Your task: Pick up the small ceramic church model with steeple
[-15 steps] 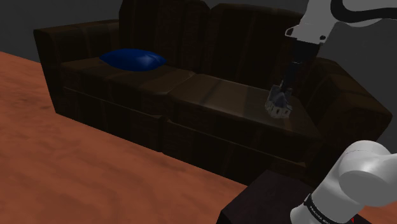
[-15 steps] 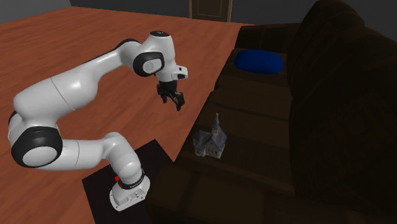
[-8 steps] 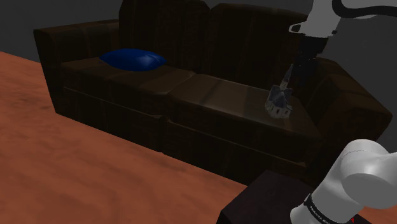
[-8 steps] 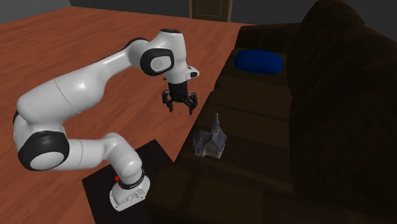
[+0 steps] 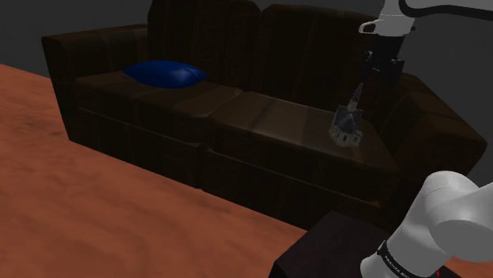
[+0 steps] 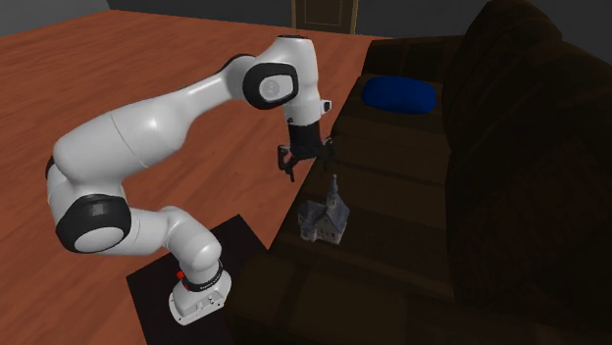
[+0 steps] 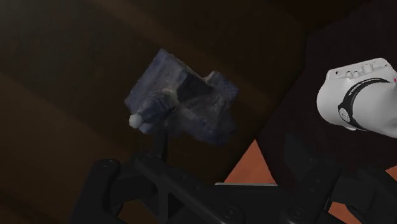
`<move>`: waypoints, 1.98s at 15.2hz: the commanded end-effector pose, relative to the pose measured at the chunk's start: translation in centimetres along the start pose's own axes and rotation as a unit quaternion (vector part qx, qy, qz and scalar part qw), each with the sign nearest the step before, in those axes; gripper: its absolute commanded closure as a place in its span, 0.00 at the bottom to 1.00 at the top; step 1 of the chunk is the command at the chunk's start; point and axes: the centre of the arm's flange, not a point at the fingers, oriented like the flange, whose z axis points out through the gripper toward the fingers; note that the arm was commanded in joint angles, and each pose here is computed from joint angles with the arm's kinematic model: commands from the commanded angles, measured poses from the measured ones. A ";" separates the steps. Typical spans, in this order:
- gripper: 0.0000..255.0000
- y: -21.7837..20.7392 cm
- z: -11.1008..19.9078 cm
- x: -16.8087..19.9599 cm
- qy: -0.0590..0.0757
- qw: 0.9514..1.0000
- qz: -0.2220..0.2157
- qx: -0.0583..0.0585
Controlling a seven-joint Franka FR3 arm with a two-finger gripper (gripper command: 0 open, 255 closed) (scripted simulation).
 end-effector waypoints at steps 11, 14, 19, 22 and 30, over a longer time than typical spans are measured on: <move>0.00 5.7 1.5 -0.9 -0.035 0.985 -0.165 -0.025; 0.00 5.7 2.3 -0.8 -0.035 0.985 -0.165 -0.025; 1.00 5.7 2.2 -0.8 -0.035 0.985 -0.165 -0.025; 1.00 5.7 2.2 -0.8 -0.035 0.985 -0.165 -0.025; 1.00 5.9 -0.8 -1.4 -0.035 0.985 -0.165 -0.025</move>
